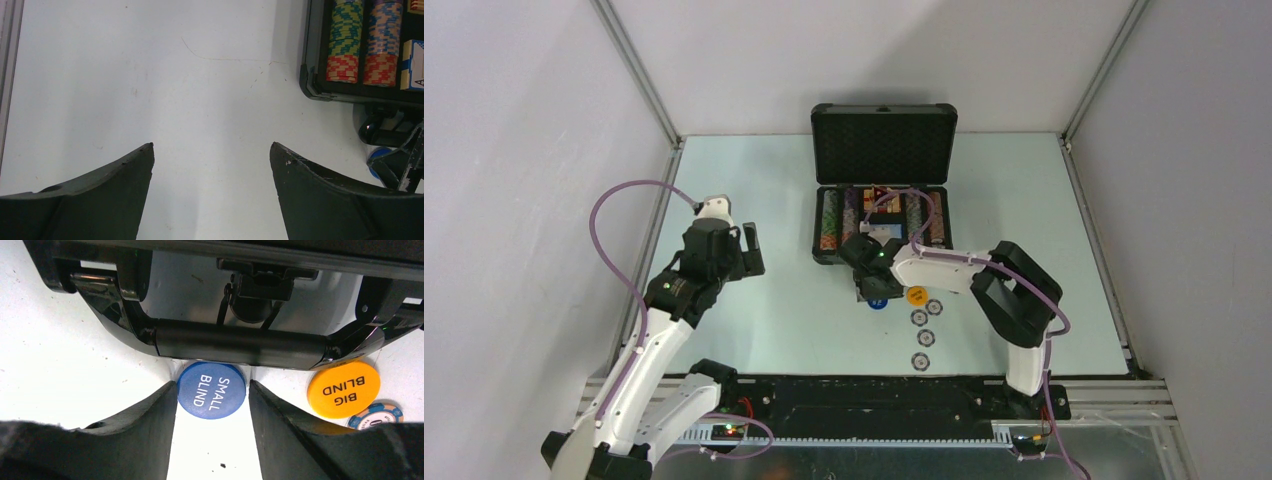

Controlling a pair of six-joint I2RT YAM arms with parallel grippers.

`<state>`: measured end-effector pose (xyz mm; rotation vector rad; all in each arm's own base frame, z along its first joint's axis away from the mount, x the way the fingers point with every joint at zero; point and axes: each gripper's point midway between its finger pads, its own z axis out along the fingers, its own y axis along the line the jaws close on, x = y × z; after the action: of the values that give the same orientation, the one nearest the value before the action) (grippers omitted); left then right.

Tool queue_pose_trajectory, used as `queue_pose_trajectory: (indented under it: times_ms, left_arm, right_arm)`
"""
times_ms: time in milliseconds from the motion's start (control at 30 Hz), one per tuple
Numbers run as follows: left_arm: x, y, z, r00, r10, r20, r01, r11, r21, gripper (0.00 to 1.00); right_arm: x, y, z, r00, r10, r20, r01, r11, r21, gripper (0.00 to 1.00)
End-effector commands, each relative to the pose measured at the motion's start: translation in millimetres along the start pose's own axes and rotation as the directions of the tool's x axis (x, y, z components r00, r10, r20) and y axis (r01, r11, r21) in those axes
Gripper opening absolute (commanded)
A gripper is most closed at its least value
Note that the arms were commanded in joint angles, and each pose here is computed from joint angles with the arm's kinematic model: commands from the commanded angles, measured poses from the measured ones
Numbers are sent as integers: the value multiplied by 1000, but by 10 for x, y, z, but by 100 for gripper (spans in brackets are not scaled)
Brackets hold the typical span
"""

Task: Pack up texas hold em set

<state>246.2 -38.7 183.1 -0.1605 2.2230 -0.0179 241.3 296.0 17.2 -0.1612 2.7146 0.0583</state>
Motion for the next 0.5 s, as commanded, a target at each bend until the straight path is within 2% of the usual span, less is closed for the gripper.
queue_pose_trajectory:
  times_ms: [0, 233, 467]
  left_arm:
    - [-66, -13, 18, 1000, -3, 25, 2, 1000, 10, 90]
    - [-66, -11, 16, 1000, -3, 25, 3, 1000, 10, 90]
    - [-63, -12, 20, 1000, -2, 23, 2, 1000, 10, 90]
  right_arm:
    - [241, -212, 10, 998, -28, -58, 32, 997, 73, 57]
    - [227, -159, -32, 998, -24, -56, 27, 999, 43, 50]
    - [23, -141, -238, 1000, -4, -2, 4, 1000, -12, 49]
